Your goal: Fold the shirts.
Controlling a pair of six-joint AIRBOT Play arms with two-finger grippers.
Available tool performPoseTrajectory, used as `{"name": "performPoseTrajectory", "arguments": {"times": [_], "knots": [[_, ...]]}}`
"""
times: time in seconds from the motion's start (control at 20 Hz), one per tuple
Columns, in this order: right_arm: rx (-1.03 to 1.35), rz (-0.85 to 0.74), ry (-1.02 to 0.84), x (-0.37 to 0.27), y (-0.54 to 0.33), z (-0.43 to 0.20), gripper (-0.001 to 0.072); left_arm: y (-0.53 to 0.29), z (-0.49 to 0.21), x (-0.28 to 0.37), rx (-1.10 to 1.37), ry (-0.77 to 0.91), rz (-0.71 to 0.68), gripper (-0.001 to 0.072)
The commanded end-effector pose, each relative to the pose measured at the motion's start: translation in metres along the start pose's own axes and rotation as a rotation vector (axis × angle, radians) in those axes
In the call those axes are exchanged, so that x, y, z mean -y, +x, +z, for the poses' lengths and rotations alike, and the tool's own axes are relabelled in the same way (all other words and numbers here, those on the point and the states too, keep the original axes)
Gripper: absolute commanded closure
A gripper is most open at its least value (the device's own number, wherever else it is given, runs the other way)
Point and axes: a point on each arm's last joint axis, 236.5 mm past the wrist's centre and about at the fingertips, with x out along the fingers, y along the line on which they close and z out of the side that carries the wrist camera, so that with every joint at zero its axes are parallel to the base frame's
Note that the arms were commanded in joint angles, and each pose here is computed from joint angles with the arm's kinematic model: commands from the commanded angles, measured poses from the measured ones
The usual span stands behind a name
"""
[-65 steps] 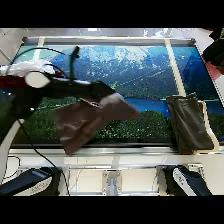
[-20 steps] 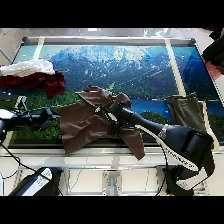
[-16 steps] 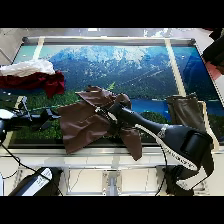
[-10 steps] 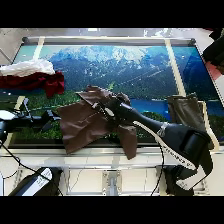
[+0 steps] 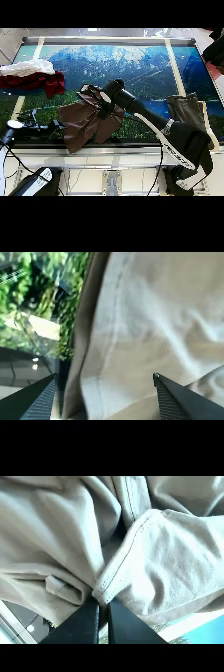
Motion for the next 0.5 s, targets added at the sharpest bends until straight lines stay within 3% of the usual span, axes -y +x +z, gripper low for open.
{"name": "performPoseTrajectory", "arguments": {"times": [0.0,0.25,0.3,0.4,0.45], "knots": [[-0.01,-0.002,0.007,0.006,-0.005,-0.003,0.0698,0.009,-0.014,-0.004,-0.032,-0.004,-0.003,0.0139],[-0.012,-0.006,0.023,0.013,-0.005,-0.005,0.0697,0.017,-0.02,-0.002,-0.043,0.017,0.001,0.014],[-0.011,-0.004,0.024,0.012,-0.005,-0.005,0.0697,0.019,-0.02,0.001,-0.037,0.033,0.002,0.0168],[-0.011,-0.004,0.032,0.012,-0.005,-0.005,0.0697,0.025,-0.021,0.014,-0.032,0.062,-0.017,0.0323],[-0.012,-0.004,0.032,0.012,-0.005,-0.005,0.0697,0.028,-0.022,0.02,-0.031,0.082,-0.02,0.0525]]}}
